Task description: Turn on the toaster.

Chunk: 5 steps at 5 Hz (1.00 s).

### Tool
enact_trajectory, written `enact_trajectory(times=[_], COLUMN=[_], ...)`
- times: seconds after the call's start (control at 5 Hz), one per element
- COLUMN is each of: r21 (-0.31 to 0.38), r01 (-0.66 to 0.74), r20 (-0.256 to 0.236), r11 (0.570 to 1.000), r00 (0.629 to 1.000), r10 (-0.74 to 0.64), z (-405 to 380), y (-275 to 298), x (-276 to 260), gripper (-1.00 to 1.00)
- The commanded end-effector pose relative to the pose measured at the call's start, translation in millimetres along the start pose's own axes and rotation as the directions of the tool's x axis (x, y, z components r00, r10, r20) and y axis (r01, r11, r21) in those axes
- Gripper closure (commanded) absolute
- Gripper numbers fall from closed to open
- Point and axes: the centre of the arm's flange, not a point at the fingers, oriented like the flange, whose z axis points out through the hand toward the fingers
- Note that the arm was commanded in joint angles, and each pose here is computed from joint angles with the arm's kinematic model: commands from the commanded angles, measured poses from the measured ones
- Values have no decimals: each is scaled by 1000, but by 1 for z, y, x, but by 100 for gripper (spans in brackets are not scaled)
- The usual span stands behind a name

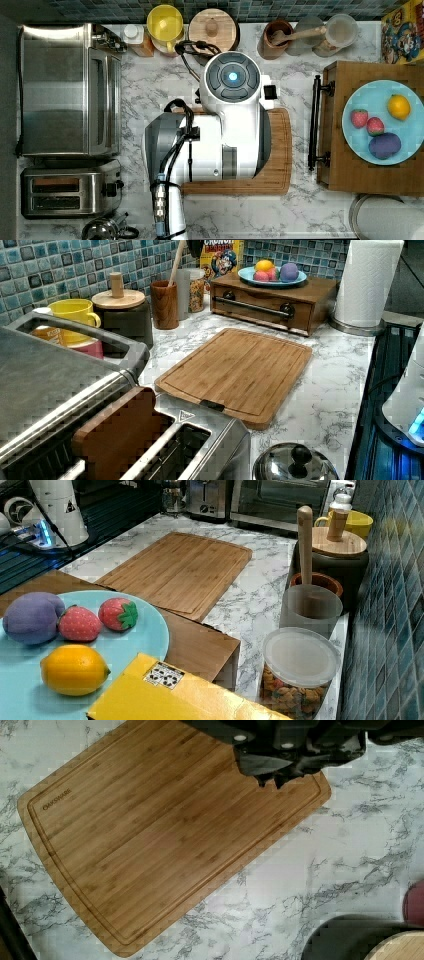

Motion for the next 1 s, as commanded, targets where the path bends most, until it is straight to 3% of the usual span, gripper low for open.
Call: enact_trajectory(times=[0.2, 0.6, 1.0], r21=[4, 12, 28], r01=[23, 253, 427], r20=[-2, 42, 43], r11=[1000, 968, 904], r00=[1000, 967, 903], r10=[-23, -253, -428], z=[0, 55, 81], y=[-1, -34, -65], x=[-1, -49, -113], gripper=[100, 100, 100])
